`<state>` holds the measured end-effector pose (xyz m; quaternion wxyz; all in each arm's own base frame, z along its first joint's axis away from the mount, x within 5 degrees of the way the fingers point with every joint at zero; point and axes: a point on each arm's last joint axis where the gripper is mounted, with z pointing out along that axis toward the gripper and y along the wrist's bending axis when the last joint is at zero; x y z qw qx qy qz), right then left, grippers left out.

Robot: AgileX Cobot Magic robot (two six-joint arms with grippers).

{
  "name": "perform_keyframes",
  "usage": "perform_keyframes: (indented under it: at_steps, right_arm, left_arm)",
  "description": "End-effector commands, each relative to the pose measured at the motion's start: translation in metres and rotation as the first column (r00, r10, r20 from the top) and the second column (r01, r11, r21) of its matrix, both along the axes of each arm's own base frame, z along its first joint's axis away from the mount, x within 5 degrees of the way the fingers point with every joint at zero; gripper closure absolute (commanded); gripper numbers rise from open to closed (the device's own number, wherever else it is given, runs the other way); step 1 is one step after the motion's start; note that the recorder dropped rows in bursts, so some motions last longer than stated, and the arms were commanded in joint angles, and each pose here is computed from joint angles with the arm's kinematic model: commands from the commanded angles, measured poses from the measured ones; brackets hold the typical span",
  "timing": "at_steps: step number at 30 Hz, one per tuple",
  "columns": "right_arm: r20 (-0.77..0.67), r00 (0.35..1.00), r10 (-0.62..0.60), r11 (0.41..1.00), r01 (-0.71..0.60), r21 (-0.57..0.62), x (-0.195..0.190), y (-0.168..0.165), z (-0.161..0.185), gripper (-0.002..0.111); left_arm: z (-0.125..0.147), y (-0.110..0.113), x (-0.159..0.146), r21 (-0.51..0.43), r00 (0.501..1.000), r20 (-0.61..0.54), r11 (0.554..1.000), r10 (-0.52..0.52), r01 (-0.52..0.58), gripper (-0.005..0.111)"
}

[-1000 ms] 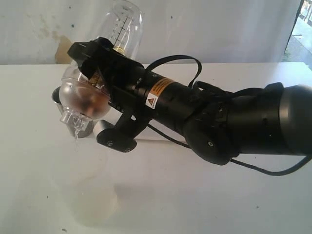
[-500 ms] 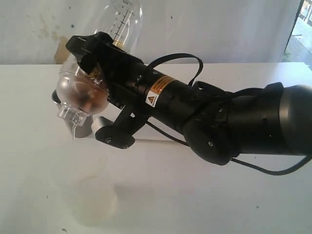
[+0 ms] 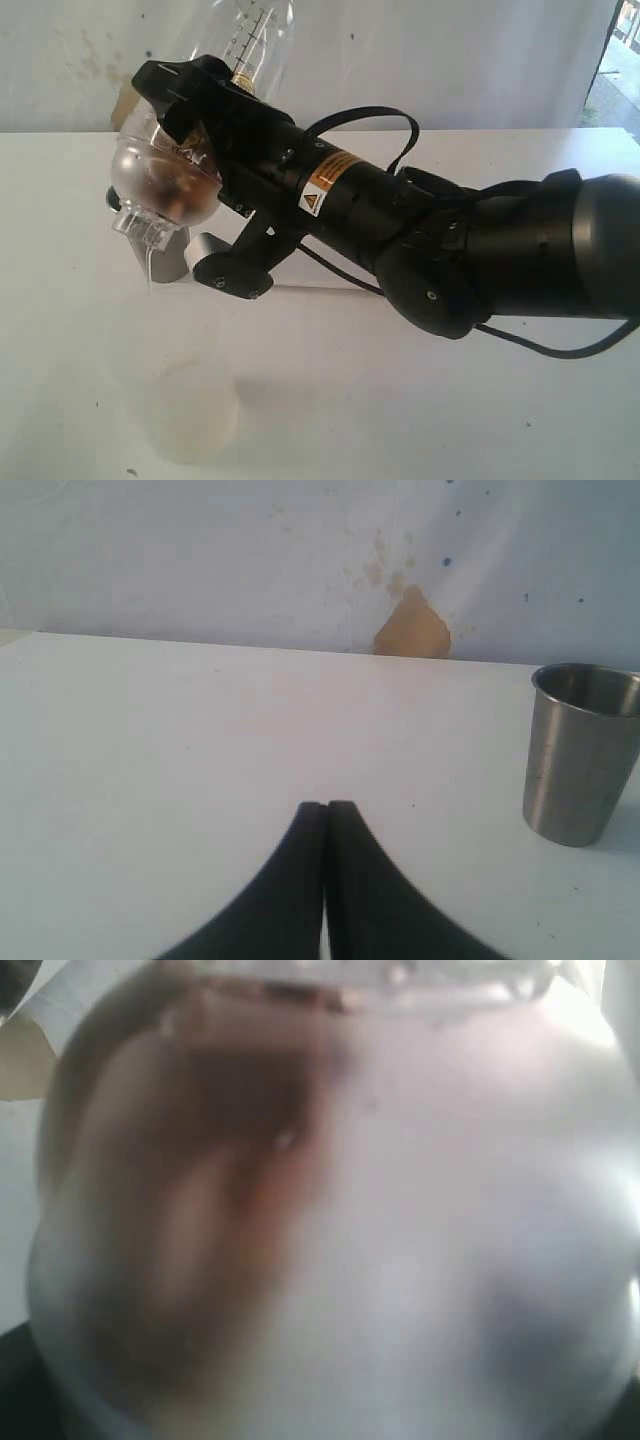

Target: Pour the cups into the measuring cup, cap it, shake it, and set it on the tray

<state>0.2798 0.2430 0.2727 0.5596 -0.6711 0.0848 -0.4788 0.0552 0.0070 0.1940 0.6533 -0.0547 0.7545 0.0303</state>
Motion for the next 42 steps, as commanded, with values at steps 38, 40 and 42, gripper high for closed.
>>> perform_keyframes:
  at_steps: [38,40,42]
  right_arm:
    - [0.125,0.991,-0.056,0.987,0.037,0.154,0.001,-0.0059,0.0211,0.108]
    - [0.127,0.99,-0.056,0.987,0.036,0.155,0.001,-0.0059,0.0213,0.108]
    - [0.127,0.99,-0.056,0.987,0.036,0.155,0.001,-0.0059,0.0213,0.108]
  left_arm:
    - [-0.002,-0.0001,-0.0001,-0.002,1.0,-0.001,1.0,-0.001,0.001,0.106]
    - [-0.002,-0.0001,-0.0001,-0.002,1.0,-0.001,1.0,-0.001,0.001,0.106]
    - [-0.002,-0.0001,-0.0001,-0.002,1.0,-0.001,1.0,-0.001,0.001,0.106]
